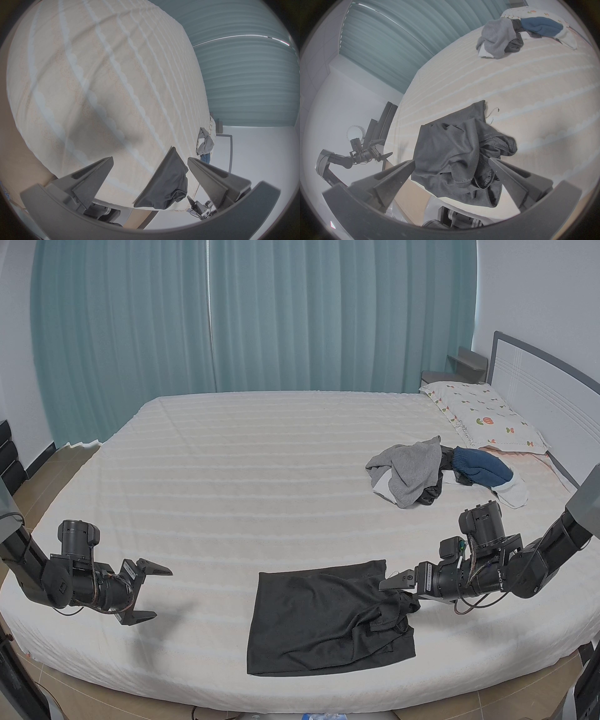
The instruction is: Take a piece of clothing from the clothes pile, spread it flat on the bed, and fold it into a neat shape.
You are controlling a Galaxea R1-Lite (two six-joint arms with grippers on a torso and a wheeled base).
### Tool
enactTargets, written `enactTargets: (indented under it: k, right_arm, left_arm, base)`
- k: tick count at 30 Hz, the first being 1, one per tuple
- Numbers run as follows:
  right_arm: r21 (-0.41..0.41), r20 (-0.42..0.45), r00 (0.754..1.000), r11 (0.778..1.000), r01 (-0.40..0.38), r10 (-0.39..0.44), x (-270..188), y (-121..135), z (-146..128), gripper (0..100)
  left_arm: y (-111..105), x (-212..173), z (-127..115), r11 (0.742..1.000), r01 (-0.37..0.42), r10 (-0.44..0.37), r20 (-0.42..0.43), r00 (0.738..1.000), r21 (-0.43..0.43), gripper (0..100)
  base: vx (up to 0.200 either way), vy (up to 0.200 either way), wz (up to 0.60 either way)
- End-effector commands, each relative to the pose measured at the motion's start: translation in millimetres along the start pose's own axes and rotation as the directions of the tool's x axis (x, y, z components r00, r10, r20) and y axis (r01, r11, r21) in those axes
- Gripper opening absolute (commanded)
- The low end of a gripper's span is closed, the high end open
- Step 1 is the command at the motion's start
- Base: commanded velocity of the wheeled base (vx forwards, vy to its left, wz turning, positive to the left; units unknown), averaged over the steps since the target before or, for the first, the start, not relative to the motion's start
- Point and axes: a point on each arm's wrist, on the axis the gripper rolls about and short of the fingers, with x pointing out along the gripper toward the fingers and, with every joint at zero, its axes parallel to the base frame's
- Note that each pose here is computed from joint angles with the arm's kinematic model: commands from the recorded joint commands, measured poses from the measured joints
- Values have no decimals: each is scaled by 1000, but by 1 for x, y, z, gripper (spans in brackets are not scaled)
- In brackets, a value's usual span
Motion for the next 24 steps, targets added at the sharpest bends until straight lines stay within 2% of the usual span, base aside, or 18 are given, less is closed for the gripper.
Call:
enactTargets:
  k: [1, 3, 8, 9, 16, 19, 21, 24]
  right_arm:
    - [12, -31, 1000, 1000, 6, -6, 10, -4, -4, 100]
    - [22, -80, 997, 1000, 9, -7, 20, -7, -13, 100]
    - [41, -87, 996, 999, 5, -2, 29, -8, -17, 100]
    - [45, -87, 996, 999, 6, -3, 32, -9, -18, 0]
    - [56, -89, 996, 998, 22, -17, 31, -15, -23, 0]
    - [71, -63, 998, 997, 26, -22, 21, -19, -18, 0]
    - [72, -57, 998, 997, 26, -22, 19, -19, -17, 0]
    - [67, -14, 1000, 998, 12, -11, 10, -16, -8, 0]
  left_arm:
    - [0, 0, 0, 1000, 0, 0, 0, 1000, -1, 100]
    - [0, 0, 0, 1000, 0, 0, 0, 1000, -1, 100]
    - [0, 0, 0, 1000, 0, 0, 0, 1000, -1, 100]
    - [0, 0, 0, 1000, 0, 0, 0, 1000, -1, 100]
    - [-7, 5, -3, 1000, 10, -10, -14, 1000, 22, 100]
    - [-20, 20, -13, 997, 6, -3, -42, 999, 76, 100]
    - [-25, 26, -16, 995, 1, 3, -37, 999, 96, 100]
    - [-42, 59, -27, 986, -45, 46, -6, 999, 162, 100]
  base:
    - [0, 0, 0]
    - [0, 0, 0]
    - [0, 0, 0]
    - [0, 0, 0]
    - [0, 0, 0]
    - [0, 0, 0]
    - [0, 0, 0]
    - [0, 0, 0]
